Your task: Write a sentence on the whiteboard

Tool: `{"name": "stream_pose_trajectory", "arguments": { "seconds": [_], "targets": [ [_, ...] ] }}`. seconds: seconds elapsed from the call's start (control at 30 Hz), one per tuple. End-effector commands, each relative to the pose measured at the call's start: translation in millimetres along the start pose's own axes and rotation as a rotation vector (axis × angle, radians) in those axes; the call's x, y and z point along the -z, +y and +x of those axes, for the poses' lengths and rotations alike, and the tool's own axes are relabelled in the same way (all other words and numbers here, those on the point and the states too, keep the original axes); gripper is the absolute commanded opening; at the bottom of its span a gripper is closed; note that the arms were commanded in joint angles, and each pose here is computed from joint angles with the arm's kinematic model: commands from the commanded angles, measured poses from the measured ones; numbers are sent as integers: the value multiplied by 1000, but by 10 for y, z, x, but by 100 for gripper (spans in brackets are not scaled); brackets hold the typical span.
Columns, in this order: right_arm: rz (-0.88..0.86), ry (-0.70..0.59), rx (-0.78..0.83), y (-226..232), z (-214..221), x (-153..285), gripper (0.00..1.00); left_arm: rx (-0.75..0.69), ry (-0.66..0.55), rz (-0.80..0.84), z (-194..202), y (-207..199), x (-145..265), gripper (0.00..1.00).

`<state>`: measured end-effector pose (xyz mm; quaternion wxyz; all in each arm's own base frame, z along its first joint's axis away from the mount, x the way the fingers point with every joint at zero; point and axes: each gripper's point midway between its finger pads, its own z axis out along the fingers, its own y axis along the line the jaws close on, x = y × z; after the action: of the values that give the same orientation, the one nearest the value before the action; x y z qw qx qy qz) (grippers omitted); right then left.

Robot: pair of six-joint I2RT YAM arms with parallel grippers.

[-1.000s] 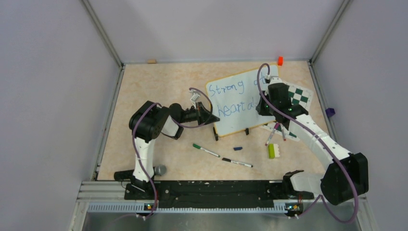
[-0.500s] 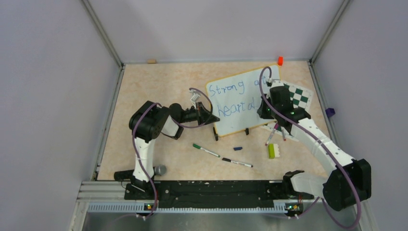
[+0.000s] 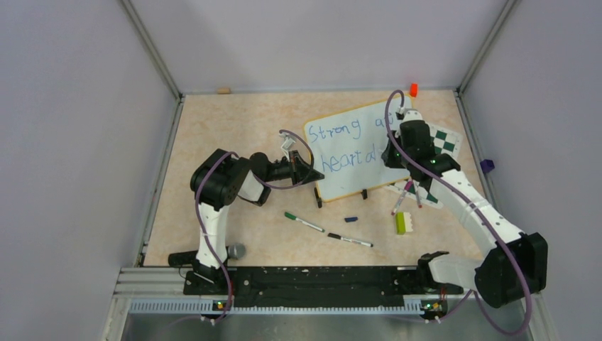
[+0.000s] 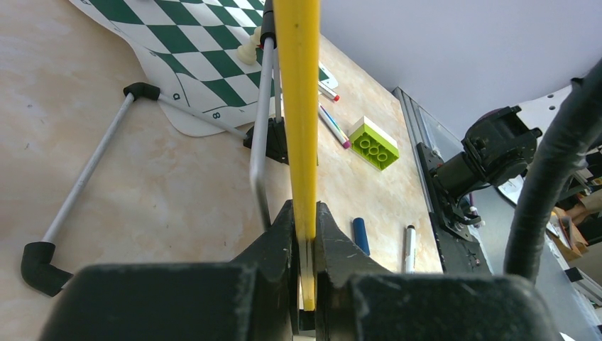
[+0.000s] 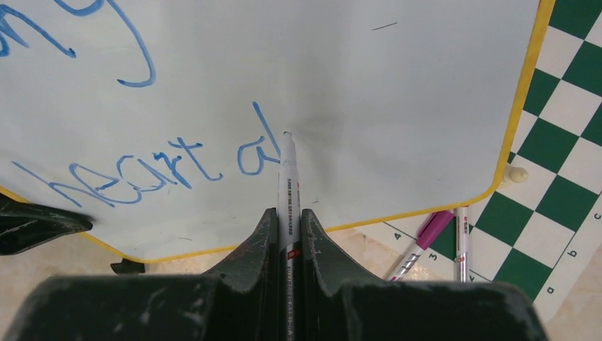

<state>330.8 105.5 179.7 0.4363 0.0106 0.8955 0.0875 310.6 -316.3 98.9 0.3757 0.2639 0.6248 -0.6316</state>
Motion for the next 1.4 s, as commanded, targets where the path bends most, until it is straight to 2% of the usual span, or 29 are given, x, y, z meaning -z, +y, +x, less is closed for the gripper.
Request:
{"name": "stream_pose_trajectory", "arguments": {
  "seconds": [0.0, 0.63, 1.17, 1.37],
  "targets": [
    [19, -50, -11, -18, -216, -57, 0, -109, 70, 138, 137, -243, -26, 0],
    [50, 10, -14, -139, 115, -110, 0, -109, 71, 139, 137, -239, -26, 0],
    [48, -64, -32, -62, -318, -116, 0, -110, 70, 139, 134, -243, -26, 0],
    [52, -49, -30, -85, -235, -124, 0, -111, 70, 139, 131, -247, -24, 0]
  ]
}}
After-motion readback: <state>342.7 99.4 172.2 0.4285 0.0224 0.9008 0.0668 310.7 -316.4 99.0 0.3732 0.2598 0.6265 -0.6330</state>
